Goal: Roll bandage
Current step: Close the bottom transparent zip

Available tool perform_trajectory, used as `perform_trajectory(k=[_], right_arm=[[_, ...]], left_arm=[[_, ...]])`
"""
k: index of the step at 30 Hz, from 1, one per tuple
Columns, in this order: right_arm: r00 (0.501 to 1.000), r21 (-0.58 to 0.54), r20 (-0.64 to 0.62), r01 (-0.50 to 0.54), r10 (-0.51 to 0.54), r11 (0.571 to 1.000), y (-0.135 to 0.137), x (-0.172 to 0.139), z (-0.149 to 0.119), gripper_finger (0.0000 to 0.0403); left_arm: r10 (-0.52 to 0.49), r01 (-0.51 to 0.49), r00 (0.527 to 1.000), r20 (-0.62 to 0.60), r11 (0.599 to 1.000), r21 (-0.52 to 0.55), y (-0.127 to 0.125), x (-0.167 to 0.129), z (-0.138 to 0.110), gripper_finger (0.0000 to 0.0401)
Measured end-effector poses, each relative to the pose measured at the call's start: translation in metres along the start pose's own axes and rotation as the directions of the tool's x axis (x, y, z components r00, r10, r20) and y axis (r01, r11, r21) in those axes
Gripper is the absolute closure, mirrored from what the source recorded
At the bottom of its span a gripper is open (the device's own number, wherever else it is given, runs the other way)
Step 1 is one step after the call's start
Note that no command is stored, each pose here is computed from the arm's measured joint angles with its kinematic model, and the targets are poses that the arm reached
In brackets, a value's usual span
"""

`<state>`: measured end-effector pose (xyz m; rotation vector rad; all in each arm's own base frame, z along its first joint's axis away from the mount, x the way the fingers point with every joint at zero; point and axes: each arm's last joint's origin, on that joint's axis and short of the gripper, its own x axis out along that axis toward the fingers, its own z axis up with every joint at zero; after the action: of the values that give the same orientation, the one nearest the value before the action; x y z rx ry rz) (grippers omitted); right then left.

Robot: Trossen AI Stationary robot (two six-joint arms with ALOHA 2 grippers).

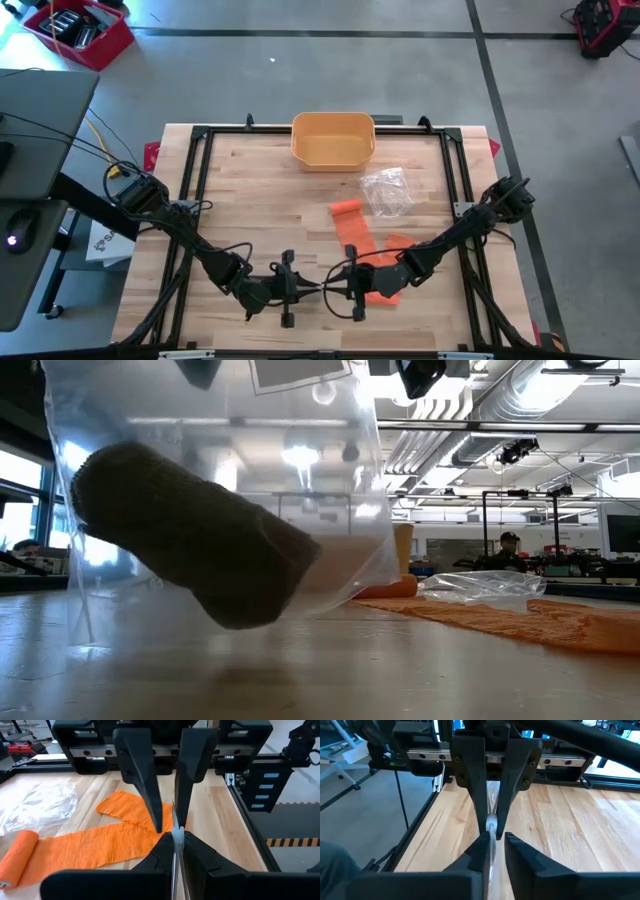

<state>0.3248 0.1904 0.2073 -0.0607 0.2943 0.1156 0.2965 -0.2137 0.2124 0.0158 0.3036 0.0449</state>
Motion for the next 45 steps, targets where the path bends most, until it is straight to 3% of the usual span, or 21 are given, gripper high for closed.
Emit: perform_trajectory(k=[5, 18, 28, 33, 39, 45], right_arm=[[1.000, -0.018, 0.012, -0.002, 0.002, 1.000, 0.001, 0.000, 0.001, 0.0398], [0.999, -0.010, 0.023, 0.026, -0.026, 1.000, 0.004, -0.002, 0.002, 0.0402], [0.997, -0.011, 0.000, 0.073, -0.073, 0.997, 0.001, -0.007, 0.004, 0.0402], [1.000, -0.012, -0.014, 0.019, -0.019, 1.000, 0.002, -0.007, 0.003, 0.0402], [1.000, -0.010, -0.030, 0.001, -0.002, 1.000, 0.002, 0.000, -0.004, 0.0338], [0.999, 0.060, 0.053, 0.008, -0.011, 0.998, 0.002, 0.016, -0.012, 0.0272]], left_arm=[[0.001, -0.001, 1.000, 0.006, 1.000, -0.005, 0.000, 0.000, 0.001, 0.0387], [0.053, -0.053, 0.998, 0.018, 0.999, 0.007, -0.010, -0.010, -0.003, 0.0387], [0.071, -0.072, 0.995, -0.071, 0.997, -0.012, -0.009, -0.015, -0.013, 0.0378], [0.078, -0.079, 0.995, -0.059, 0.997, -0.023, -0.007, -0.017, -0.009, 0.0377], [0.070, -0.072, 0.996, -0.054, 0.997, -0.032, -0.007, -0.017, -0.007, 0.0380], [0.067, -0.068, 0.997, -0.036, 0.997, -0.035, -0.007, -0.017, -0.005, 0.0378]])
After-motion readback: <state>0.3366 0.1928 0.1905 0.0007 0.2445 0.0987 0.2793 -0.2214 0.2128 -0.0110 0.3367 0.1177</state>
